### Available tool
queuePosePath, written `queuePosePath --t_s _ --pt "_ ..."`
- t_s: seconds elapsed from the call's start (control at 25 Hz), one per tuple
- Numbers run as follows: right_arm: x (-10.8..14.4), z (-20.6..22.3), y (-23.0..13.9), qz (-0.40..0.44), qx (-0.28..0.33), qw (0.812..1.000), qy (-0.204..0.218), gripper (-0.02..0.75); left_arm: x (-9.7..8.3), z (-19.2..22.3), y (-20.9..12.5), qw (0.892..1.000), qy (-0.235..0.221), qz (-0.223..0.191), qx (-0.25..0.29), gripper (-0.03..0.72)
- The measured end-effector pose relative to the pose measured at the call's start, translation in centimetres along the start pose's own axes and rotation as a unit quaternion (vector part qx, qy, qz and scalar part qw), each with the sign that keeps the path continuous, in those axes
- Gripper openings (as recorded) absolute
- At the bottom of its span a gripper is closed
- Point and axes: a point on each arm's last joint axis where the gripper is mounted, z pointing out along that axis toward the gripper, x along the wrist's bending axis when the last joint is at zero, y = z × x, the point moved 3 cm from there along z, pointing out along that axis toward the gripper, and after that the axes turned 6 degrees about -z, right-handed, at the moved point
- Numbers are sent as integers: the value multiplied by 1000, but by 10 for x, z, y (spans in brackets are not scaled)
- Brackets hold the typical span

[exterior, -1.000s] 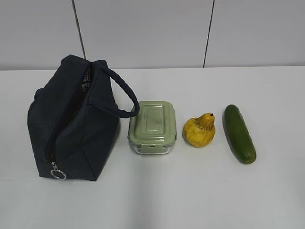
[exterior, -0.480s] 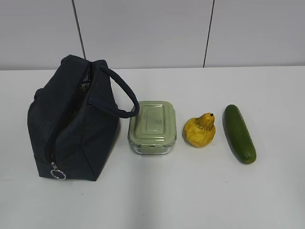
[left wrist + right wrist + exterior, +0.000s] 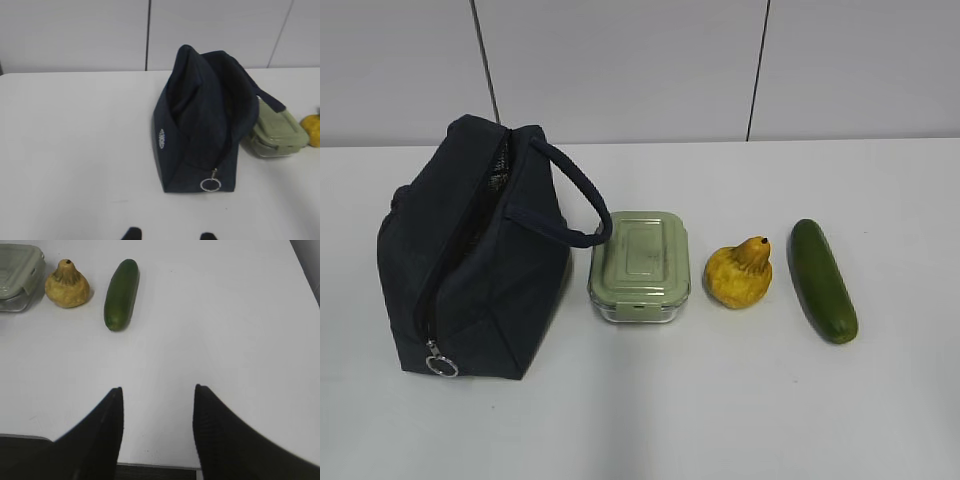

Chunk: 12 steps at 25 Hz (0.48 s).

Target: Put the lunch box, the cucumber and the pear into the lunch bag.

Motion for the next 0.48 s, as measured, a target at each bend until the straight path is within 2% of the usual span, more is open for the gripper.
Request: queuePosePath --t_s 0.2,0.32,0.48 --pt "-4 9 24 -2 41 999 18 364 -14 15 34 997 -69 15 44 237" --pt "-7 25 49 7 52 998 28 364 -33 47 61 990 -112 -4 81 246" --pt "-11 60 78 18 88 995 43 364 -49 95 88 985 -119 8 127 274"
